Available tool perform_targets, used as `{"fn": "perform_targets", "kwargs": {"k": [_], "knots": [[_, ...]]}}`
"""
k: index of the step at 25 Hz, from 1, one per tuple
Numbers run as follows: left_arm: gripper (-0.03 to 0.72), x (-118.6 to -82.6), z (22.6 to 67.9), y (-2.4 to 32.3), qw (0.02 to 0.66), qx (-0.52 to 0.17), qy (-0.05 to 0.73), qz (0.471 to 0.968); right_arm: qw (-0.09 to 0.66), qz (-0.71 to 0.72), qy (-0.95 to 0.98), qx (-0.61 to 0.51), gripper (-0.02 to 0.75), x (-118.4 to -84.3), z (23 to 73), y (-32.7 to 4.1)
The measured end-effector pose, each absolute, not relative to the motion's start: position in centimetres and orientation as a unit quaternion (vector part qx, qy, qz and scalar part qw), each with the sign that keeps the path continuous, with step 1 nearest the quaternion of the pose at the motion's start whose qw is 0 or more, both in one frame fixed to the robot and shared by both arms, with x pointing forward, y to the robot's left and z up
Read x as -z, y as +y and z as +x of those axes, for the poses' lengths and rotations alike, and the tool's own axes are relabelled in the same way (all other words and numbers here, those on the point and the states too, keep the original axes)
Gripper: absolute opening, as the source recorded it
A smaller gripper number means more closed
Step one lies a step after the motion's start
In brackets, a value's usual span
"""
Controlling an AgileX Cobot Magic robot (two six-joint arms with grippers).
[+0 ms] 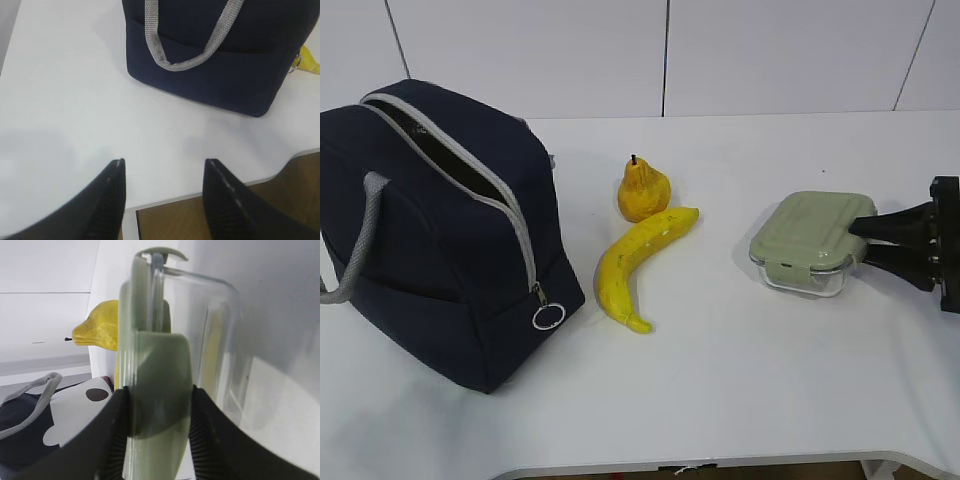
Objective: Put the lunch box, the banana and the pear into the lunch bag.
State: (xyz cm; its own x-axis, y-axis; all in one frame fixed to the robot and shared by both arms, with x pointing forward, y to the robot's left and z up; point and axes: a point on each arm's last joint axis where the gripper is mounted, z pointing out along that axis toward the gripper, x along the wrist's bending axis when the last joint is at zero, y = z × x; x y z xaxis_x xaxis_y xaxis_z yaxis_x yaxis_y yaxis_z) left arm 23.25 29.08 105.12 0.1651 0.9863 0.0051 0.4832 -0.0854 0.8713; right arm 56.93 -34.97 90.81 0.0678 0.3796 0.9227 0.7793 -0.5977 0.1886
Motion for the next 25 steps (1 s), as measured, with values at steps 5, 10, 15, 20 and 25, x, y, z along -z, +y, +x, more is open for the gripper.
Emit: {"fn": "perform_targets", "kwargs": {"k": [5,10,15,20,25], "knots": [[0.358,-105.1,23.3,29.1,0.384,-0.328,0.557,0.66,0.187,-0.711,-0.404,0.545,0.284,-90.8,56.9,-35.0],[0.351,-105.1,23.3,29.1,0.384,-0.328,0.557,0.66,0.186,-0.709,-0.404,0.547,0.282,-91.3,56.9,-34.8],[0.349,-105.1,23.3,29.1,0.384,-0.328,0.557,0.66,0.18,-0.706,-0.404,0.553,0.282,-92.1,56.9,-34.8],[0.347,-105.1,23.3,29.1,0.384,-0.328,0.557,0.66,0.177,-0.703,-0.402,0.559,0.282,-93.2,56.8,-34.7],[0.347,-105.1,23.3,29.1,0.383,-0.327,0.557,0.66,0.176,-0.701,-0.398,0.565,0.282,-94.2,56.6,-34.6]]}}
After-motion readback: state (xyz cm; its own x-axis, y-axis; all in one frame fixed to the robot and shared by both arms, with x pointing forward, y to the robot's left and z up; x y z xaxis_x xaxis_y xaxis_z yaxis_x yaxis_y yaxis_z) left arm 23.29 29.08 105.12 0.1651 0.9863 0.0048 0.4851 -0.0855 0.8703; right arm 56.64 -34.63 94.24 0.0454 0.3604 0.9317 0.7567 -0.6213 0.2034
